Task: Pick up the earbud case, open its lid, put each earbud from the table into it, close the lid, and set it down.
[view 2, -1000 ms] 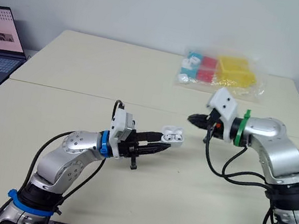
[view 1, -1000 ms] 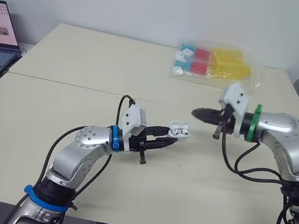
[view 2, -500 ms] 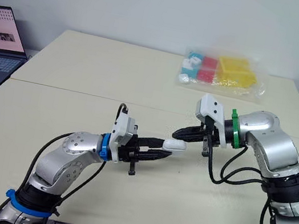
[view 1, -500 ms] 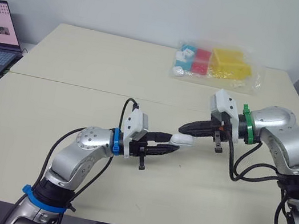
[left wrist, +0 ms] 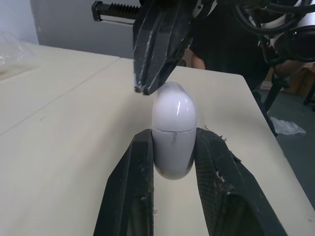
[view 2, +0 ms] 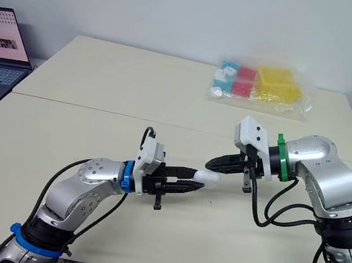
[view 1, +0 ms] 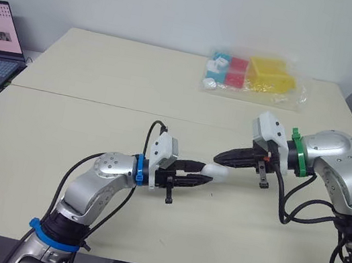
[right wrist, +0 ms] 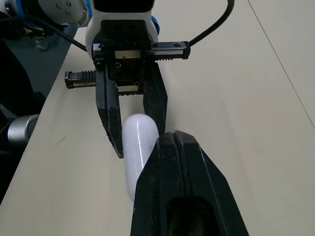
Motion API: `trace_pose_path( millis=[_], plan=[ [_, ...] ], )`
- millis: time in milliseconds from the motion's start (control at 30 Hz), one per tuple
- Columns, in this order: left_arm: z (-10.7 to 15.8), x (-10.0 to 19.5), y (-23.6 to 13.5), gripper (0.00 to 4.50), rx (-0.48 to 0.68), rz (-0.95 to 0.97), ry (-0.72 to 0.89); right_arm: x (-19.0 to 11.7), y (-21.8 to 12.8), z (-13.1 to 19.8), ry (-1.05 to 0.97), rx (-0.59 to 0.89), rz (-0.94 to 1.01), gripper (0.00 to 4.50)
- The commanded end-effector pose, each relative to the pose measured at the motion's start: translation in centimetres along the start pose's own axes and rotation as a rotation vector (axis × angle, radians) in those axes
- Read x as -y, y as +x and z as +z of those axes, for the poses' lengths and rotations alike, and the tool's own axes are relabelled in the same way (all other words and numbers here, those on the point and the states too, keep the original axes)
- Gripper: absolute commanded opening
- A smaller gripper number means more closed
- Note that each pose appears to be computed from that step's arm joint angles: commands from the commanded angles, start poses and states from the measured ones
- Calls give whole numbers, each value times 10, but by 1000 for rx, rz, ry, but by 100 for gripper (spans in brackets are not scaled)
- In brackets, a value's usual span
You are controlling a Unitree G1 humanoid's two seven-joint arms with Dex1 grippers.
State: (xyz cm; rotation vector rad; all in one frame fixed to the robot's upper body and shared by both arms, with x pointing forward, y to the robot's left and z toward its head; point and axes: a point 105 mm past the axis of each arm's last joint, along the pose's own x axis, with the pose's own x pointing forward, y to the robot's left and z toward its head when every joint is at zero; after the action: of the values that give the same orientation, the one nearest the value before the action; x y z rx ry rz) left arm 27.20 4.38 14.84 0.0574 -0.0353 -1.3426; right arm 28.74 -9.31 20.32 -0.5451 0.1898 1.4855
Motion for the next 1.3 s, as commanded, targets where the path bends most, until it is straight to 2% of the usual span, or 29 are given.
trace_pose_path(
  millis=[33, 100, 300, 500, 600, 867, 933, 967, 1100, 1233, 1300],
  plan=[
    [28, -14, -2, 80, 100, 73, -26, -1, -2, -6, -22, -40, -24, 0],
    [26, -16, -1, 80, 91, 79, -107, 3, -12, -6, -19, -46, -66, 0],
    [-1, -21, 4, 80, -60, 94, -287, -4, -32, -20, -63, -111, -179, 0],
    [-35, -43, 10, 80, -205, 215, -645, -19, -25, -27, -88, -98, -308, 0],
    [-46, -50, 8, 80, -254, 250, -726, -24, -17, -28, -60, -104, -328, 0],
    [-62, -53, -2, 80, -336, 259, -813, -30, -13, -28, -27, -97, -333, 0],
    [-67, -56, -10, 152, -357, 283, -798, -31, -13, -29, -18, -97, -327, 0],
    [-69, -57, -14, 172, -368, 292, -781, -31, -13, -29, -15, -100, -325, 0],
    [-69, -57, -27, 297, -383, 302, -752, -33, -14, -29, -5, -108, -313, 0],
    [-75, -54, -76, 417, -547, 277, -406, -37, -19, -30, -7, -122, -287, 0],
    [-64, -59, -101, 448, -557, 286, -257, -37, -24, -30, -16, -134, -283, 17]
  ],
)
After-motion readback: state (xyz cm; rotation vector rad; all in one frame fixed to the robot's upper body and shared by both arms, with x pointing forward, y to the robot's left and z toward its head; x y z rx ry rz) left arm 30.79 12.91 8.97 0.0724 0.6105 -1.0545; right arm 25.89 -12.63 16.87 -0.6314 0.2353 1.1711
